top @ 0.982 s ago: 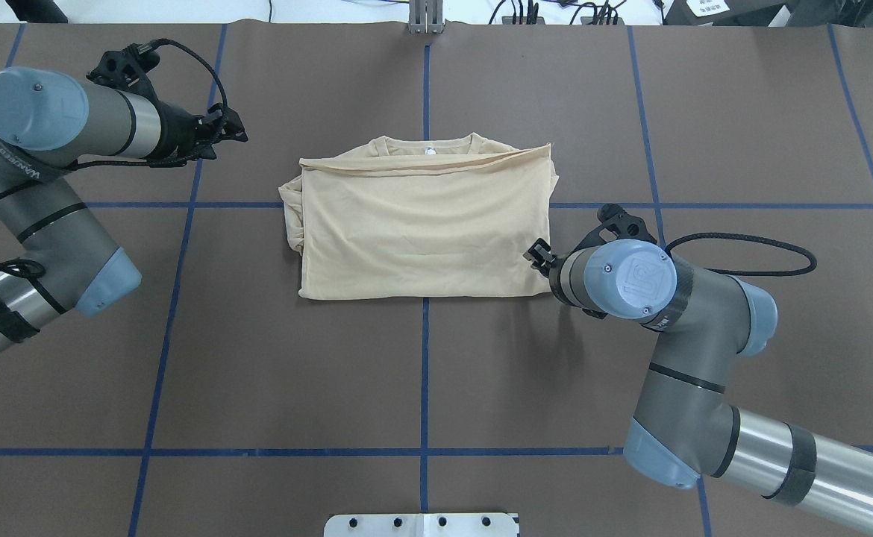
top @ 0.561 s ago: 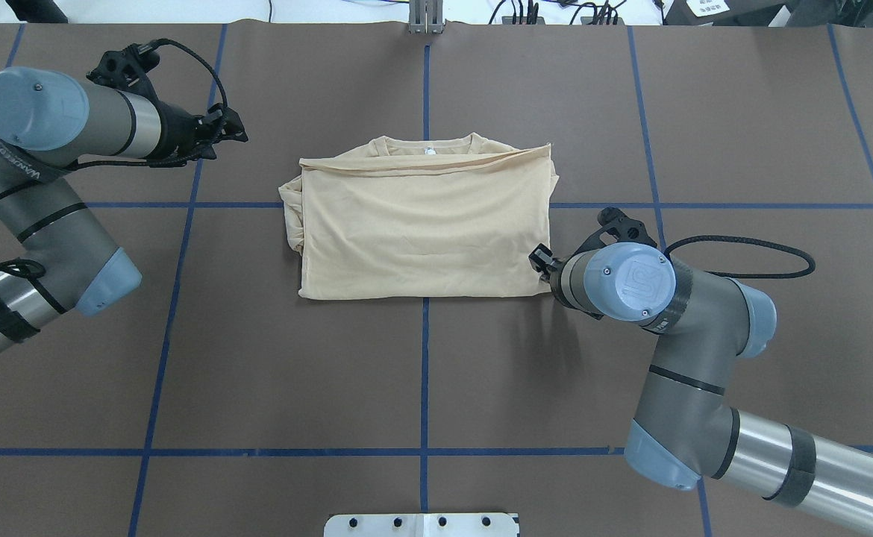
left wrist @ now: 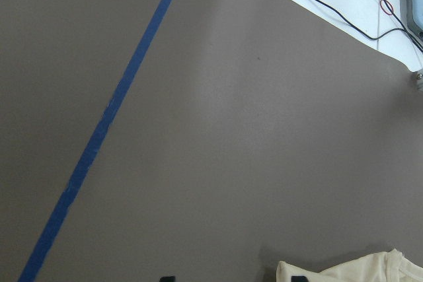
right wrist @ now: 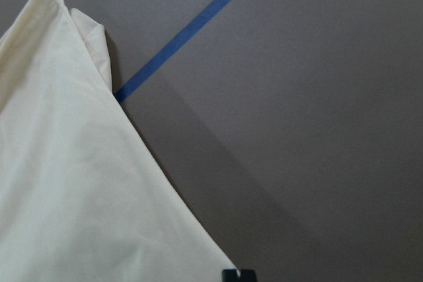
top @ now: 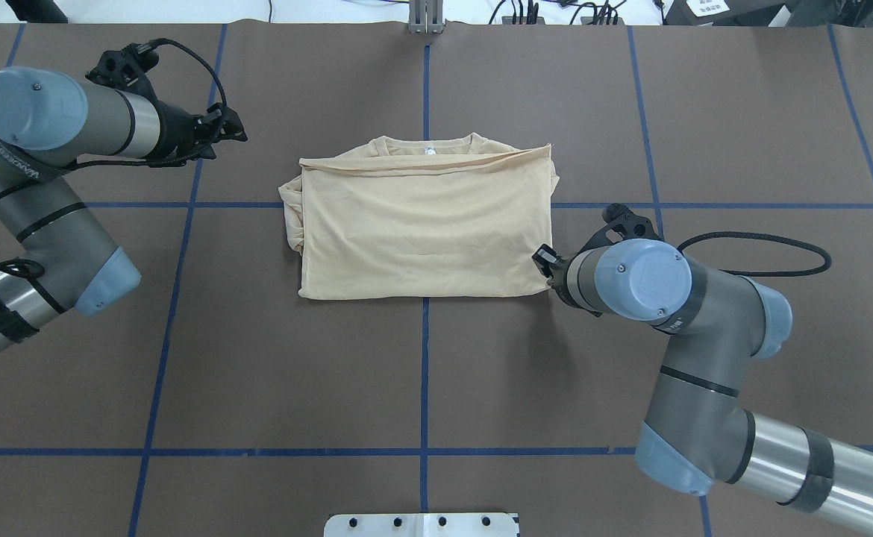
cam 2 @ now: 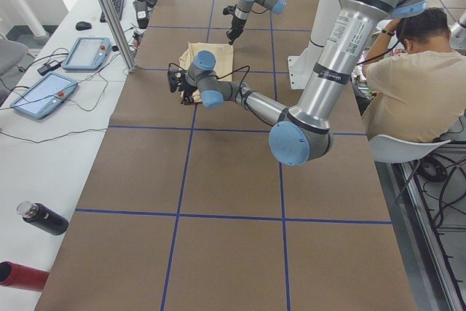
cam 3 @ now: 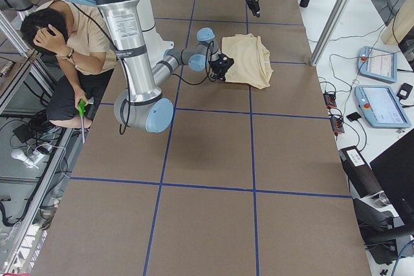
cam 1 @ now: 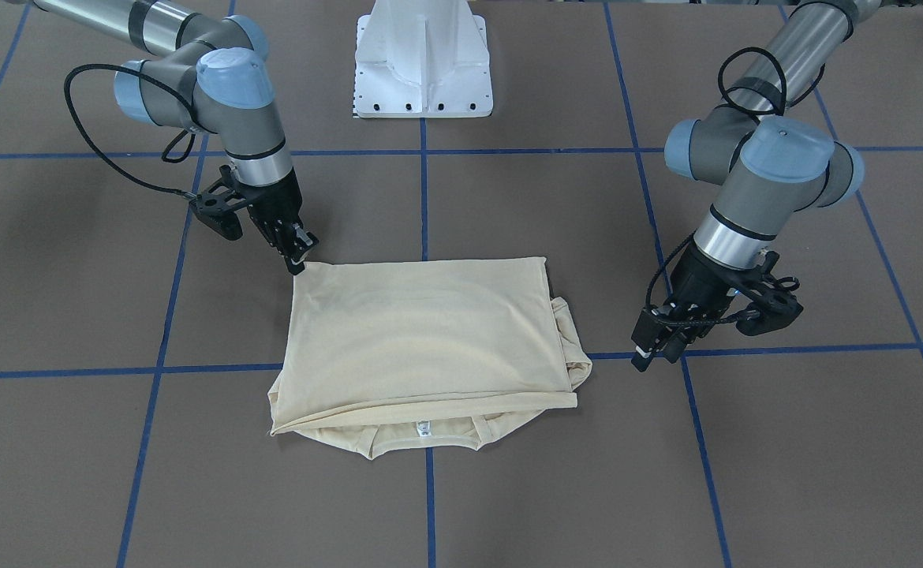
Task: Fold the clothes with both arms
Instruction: 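Move the right gripper down to the folded shirt's side edge, then grasp the folded shirt's edges with both grippers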
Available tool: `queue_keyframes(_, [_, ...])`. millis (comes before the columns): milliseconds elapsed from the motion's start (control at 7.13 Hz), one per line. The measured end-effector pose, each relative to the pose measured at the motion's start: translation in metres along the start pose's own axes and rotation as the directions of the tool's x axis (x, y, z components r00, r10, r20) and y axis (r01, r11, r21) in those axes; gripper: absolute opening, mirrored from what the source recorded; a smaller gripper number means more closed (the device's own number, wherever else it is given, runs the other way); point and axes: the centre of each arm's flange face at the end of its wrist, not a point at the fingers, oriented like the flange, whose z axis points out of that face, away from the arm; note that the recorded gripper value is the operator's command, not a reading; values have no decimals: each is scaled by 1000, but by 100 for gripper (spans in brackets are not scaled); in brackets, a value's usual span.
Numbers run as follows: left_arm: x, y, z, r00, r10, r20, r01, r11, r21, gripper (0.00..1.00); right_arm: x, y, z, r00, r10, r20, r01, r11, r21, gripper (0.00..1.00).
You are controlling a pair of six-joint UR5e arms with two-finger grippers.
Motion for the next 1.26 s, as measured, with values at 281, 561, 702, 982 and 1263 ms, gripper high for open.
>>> queue_keyframes(281, [25,7,-25,998,7,-65,-7,1000,-5,77,60,15,-42,1000,-15,-13,15,998,-54,0])
queue_keyframes(561, [69,38,-68,983,-41,-179,30,997,-65,100,118,79,-71,996,-52,-66,39,984,-175,0])
queue_keyframes(702, [94,80,-86,971,-53,-232,21,990,-136,100,147,112,-83,990,-106,-97,80,967,-240,0])
queue_keyframes(982, [119,173,-109,969,-73,-238,5,962,-275,99,193,155,-100,969,-204,-141,149,933,-328,48])
queue_keyframes(1263, [110,239,-89,994,-51,-99,14,938,-348,94,213,163,-119,958,-246,-151,177,915,-363,100])
